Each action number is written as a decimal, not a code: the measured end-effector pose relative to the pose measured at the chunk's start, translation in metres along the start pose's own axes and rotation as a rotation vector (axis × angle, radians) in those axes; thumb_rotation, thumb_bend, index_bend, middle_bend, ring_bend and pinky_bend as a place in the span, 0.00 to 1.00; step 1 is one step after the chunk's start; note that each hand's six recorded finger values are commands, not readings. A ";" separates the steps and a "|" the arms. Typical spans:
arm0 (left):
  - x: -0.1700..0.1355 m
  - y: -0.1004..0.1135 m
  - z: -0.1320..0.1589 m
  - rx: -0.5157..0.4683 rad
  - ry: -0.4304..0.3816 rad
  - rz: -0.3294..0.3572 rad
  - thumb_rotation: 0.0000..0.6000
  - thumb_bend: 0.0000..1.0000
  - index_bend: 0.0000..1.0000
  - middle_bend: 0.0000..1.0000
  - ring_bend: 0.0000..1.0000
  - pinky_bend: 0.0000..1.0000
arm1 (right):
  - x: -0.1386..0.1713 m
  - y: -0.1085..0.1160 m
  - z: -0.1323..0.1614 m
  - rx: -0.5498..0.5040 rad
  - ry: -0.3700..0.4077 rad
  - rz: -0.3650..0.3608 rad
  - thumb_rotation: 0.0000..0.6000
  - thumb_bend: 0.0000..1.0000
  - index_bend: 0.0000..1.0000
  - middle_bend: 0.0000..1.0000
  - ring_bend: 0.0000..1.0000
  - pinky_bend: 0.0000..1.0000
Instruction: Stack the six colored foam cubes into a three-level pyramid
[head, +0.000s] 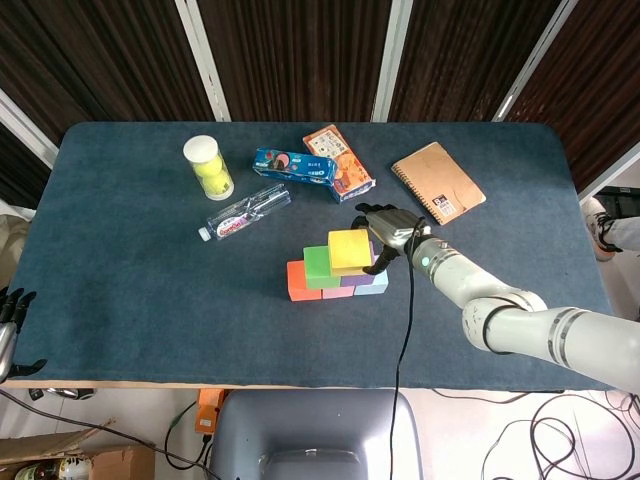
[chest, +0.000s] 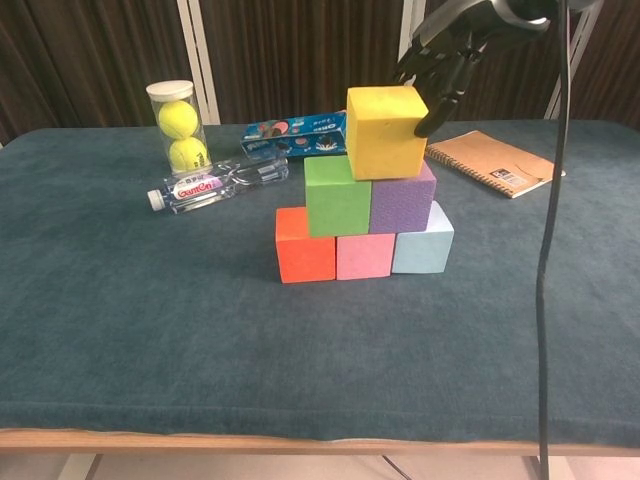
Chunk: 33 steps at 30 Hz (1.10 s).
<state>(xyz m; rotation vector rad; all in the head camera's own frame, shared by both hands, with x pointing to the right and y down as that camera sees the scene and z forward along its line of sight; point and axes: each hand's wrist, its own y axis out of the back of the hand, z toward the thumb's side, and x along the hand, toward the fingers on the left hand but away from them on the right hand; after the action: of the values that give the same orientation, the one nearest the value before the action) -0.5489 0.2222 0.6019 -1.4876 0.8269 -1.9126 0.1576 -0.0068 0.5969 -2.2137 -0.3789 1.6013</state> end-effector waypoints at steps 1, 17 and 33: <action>0.000 0.000 0.000 0.000 0.000 0.000 1.00 0.12 0.03 0.00 0.00 0.11 | -0.001 -0.001 0.000 -0.001 0.000 0.001 1.00 0.40 0.39 0.00 0.00 0.00; 0.000 0.000 -0.001 -0.003 0.002 -0.003 1.00 0.12 0.03 0.00 0.00 0.11 | -0.004 -0.004 0.001 -0.010 0.004 0.007 1.00 0.40 0.25 0.00 0.00 0.00; 0.001 0.000 0.000 -0.003 0.001 -0.002 1.00 0.12 0.03 0.00 0.00 0.11 | -0.002 -0.005 0.001 -0.008 -0.001 0.016 1.00 0.40 0.25 0.00 0.00 0.00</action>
<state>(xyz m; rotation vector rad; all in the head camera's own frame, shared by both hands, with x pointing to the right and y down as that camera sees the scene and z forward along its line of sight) -0.5494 0.2215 0.6022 -1.4904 0.8290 -1.9145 0.1558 -0.0033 0.6009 -2.2274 -0.3694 1.6126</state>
